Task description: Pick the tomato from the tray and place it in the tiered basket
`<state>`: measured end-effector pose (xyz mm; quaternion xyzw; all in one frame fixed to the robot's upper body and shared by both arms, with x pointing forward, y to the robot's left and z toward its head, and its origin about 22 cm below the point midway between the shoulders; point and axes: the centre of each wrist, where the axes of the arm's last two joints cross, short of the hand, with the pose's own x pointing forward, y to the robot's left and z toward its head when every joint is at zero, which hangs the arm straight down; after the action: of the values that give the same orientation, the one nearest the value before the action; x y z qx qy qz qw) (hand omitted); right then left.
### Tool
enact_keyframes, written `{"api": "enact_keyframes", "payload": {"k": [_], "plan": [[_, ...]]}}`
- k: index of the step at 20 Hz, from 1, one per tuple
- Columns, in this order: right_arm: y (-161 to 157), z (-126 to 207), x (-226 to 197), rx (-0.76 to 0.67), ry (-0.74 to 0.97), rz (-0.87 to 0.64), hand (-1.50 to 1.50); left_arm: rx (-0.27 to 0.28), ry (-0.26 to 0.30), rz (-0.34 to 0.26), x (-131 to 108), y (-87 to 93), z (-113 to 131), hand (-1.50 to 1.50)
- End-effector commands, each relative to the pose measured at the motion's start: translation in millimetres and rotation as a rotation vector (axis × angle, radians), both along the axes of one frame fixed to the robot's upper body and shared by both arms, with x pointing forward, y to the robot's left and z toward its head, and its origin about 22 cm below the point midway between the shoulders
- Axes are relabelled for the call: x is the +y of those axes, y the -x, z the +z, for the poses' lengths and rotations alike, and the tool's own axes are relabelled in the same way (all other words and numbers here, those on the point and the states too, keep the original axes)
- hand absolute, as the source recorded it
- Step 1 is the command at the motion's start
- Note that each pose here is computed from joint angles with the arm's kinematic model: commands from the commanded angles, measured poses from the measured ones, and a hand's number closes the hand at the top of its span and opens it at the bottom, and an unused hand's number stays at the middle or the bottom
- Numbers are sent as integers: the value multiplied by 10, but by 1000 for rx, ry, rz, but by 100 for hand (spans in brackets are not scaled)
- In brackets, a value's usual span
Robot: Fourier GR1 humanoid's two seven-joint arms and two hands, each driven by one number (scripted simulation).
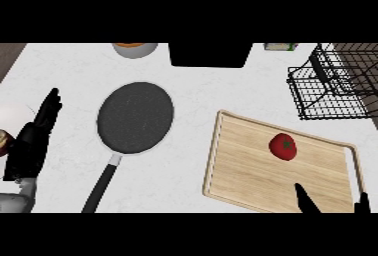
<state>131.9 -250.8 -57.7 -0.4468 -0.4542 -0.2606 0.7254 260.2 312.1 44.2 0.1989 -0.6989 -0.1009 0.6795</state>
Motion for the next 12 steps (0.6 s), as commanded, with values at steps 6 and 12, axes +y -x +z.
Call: {"api": "enact_keyframes", "payload": {"k": [6,12], "plan": [[0,198,-151,218,-204,-18,-150,-3,-6,-50,-145,-136,86,0],[-209,481,-215,362,-294,23,-150,13,6,-40,-235,-190,45,0]]}}
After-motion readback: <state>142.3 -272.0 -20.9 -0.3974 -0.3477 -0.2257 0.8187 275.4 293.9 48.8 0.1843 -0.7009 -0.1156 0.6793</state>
